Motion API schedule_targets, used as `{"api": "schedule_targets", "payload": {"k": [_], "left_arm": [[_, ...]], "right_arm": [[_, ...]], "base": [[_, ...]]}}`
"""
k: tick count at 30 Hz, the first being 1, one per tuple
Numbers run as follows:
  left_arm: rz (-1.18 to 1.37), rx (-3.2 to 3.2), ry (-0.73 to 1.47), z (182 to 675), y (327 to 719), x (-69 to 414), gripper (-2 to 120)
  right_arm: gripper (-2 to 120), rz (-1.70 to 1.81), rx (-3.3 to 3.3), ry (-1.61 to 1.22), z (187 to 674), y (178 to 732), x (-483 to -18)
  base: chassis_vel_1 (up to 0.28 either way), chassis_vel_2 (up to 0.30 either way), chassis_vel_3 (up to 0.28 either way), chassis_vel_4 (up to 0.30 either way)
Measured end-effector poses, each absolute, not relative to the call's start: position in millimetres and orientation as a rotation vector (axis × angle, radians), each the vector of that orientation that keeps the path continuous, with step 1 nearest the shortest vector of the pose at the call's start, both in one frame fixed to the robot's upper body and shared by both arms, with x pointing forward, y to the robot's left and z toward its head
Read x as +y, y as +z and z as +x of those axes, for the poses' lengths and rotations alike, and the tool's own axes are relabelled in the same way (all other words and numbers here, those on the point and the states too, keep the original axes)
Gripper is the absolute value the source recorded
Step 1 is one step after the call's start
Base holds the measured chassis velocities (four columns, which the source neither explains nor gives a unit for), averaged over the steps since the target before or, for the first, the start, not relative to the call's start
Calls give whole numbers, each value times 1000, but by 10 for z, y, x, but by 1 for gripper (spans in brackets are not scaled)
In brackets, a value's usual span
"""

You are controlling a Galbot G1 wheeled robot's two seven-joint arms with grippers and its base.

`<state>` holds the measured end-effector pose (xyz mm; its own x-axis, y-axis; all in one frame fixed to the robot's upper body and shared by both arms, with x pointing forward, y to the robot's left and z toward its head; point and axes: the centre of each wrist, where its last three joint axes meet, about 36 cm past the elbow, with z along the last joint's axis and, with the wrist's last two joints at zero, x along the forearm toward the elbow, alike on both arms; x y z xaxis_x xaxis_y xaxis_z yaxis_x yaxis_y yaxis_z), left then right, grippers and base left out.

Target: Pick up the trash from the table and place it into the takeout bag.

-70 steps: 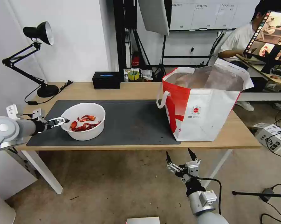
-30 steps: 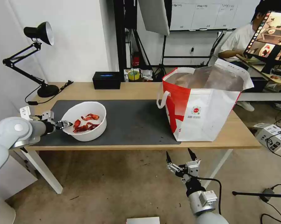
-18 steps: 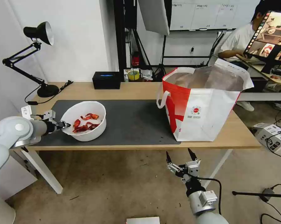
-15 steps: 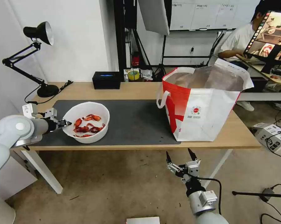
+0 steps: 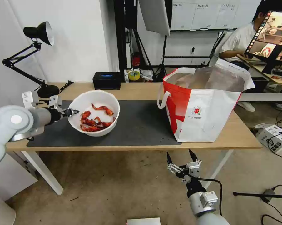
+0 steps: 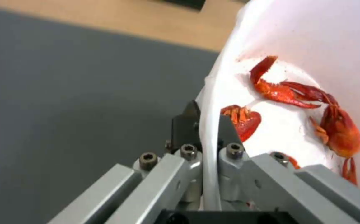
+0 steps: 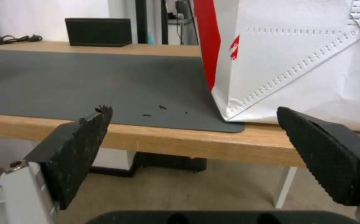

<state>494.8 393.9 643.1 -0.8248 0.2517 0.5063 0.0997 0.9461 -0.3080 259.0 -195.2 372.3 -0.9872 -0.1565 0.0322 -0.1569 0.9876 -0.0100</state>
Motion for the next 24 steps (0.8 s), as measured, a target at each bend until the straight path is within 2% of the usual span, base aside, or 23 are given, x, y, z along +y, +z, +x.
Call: {"api": "schedule_targets", "payload": {"k": [9, 16, 24], "left_arm": [[-345, -2584, 343, 5079, 6692, 3688, 0], [-512, -2608, 327, 5358, 6948, 3042, 0], [-601, -2608, 331, 5619, 7122, 2587, 0]], "right_arm": [[100, 244, -3101, 19, 2590, 3723, -1952], [100, 244, -3101, 19, 2590, 3723, -1952], [100, 245, -3101, 20, 2590, 3723, -1952]], "base": [[0, 0, 0, 0], [0, 0, 0, 0], [0, 0, 0, 0]]}}
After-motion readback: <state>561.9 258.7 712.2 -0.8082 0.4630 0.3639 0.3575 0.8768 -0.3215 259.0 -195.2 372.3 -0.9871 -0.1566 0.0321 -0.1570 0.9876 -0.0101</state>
